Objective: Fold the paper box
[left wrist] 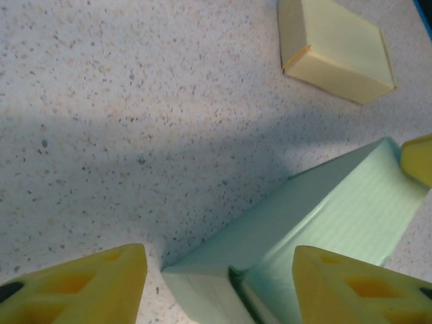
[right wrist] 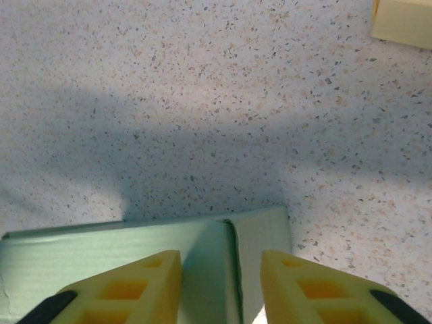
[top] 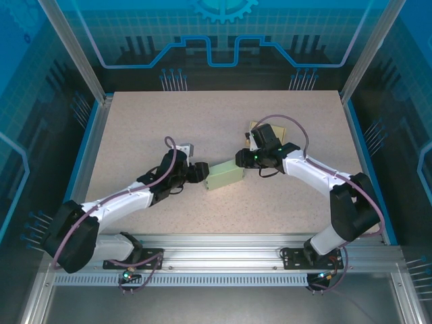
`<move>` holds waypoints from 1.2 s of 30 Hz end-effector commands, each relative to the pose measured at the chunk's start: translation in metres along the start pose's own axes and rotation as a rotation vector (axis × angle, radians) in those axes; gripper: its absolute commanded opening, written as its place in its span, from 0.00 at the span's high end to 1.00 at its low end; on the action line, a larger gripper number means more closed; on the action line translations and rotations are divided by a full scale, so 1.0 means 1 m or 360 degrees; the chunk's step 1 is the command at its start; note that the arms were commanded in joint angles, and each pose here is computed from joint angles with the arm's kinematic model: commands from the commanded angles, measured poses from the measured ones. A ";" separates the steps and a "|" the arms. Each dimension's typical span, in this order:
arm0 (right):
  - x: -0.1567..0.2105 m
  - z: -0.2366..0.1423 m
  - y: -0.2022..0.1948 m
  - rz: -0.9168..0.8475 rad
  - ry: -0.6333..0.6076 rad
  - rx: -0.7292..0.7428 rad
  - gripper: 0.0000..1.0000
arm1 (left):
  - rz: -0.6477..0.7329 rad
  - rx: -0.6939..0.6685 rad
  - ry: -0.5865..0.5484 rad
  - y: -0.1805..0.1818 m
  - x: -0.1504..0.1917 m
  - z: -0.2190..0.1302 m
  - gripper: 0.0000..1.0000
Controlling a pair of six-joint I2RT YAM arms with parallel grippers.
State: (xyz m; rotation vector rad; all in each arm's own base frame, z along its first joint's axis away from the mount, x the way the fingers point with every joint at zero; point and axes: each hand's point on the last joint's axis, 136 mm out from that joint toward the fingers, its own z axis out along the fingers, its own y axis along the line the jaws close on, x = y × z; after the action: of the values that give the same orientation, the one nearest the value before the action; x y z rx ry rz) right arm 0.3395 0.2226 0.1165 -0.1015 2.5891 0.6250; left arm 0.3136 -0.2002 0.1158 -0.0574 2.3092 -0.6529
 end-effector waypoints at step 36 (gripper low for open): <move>0.045 0.028 -0.039 0.0122 0.0130 0.0140 0.73 | -0.0190 0.0264 0.0045 -0.016 0.019 -0.020 0.27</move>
State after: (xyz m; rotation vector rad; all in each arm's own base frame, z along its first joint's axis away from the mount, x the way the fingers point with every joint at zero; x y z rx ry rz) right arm 0.3467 0.2257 0.1096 -0.0473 2.5004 0.7077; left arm 0.2891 -0.2090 0.1244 -0.1054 2.2731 -0.8821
